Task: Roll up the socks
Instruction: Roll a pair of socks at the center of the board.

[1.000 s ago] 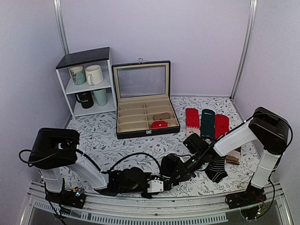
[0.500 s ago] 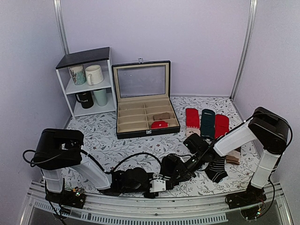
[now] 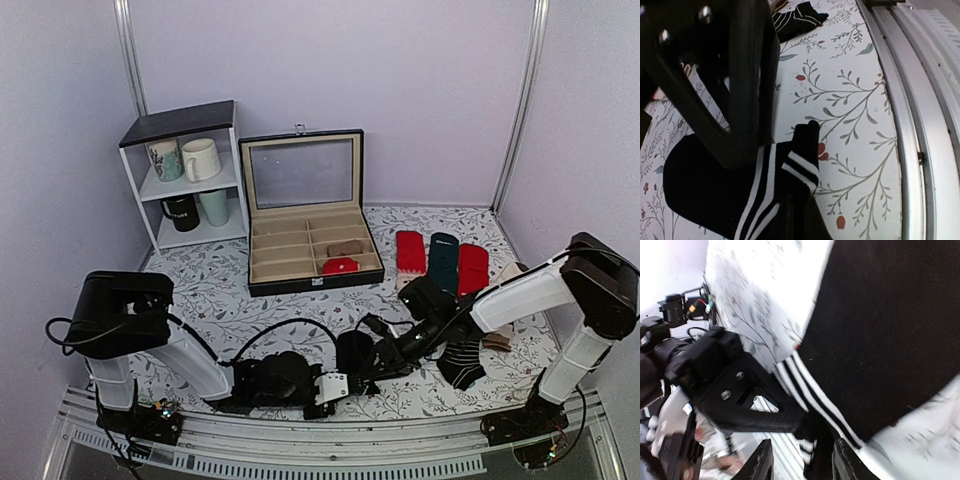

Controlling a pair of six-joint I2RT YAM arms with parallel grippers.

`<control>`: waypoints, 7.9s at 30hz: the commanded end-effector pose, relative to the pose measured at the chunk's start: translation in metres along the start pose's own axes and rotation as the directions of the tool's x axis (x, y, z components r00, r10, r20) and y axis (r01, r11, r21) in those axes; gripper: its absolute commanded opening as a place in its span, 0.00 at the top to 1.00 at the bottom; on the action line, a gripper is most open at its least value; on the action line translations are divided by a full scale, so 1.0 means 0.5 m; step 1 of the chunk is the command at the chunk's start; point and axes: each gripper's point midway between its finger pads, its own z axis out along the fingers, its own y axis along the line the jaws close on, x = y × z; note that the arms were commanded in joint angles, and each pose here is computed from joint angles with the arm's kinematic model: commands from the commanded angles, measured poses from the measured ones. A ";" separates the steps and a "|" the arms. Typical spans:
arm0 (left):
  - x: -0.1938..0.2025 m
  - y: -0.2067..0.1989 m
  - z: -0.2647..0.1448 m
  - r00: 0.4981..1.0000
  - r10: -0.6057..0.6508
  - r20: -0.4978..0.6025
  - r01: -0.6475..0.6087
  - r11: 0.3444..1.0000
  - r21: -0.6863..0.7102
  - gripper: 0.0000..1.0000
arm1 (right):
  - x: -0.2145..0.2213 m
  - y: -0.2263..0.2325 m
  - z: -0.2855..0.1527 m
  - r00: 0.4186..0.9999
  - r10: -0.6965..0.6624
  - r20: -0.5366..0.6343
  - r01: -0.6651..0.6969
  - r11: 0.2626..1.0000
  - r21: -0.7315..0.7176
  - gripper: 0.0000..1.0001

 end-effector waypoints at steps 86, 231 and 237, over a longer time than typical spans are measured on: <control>0.189 -0.057 -0.019 0.940 -0.169 -0.298 0.224 0.961 0.161 1.00 | 0.055 0.055 -0.022 0.235 -0.947 0.219 0.797 0.317 0.514 0.46; 0.180 -0.043 -0.011 0.913 -0.173 -0.371 0.250 0.953 0.170 1.00 | 0.032 0.047 -0.016 0.284 -0.939 0.196 0.721 0.344 0.601 0.48; 0.181 -0.044 -0.008 0.912 -0.174 -0.372 0.252 0.952 0.172 1.00 | 0.042 0.014 0.024 0.337 -0.931 0.139 0.745 0.354 0.566 0.54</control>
